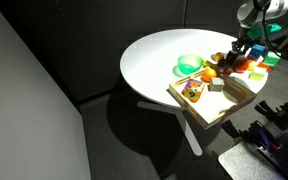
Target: Lift the black and white dice and put it in the green bowl
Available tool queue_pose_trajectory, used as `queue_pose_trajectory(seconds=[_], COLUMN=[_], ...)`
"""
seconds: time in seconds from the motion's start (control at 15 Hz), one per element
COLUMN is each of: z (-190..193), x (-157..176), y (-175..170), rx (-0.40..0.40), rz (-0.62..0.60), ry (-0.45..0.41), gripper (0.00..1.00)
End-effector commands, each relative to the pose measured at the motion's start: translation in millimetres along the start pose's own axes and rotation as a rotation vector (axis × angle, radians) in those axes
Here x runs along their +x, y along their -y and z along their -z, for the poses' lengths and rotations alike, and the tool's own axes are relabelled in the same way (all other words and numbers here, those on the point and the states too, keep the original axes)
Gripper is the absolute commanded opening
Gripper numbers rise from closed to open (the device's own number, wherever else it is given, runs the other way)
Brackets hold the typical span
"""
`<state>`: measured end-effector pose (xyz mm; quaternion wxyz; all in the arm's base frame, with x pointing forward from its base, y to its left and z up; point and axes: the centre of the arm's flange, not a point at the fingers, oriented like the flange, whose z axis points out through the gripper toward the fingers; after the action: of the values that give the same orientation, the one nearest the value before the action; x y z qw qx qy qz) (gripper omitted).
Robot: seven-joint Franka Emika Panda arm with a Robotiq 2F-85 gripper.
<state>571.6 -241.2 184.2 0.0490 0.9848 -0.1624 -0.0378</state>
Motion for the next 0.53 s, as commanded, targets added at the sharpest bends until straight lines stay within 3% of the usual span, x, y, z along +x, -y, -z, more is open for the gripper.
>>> queue_pose_trajectory(seconds=[0.0,0.2,0.47], z=[19,39,67], x=[2,-2,-6], y=[0,1,5], rx=[0.000,0.008,0.012], rz=[0.003,0.009,0.013], ry=[0.004,-0.006,-0.006], gripper=[0.13,0.00,0.03])
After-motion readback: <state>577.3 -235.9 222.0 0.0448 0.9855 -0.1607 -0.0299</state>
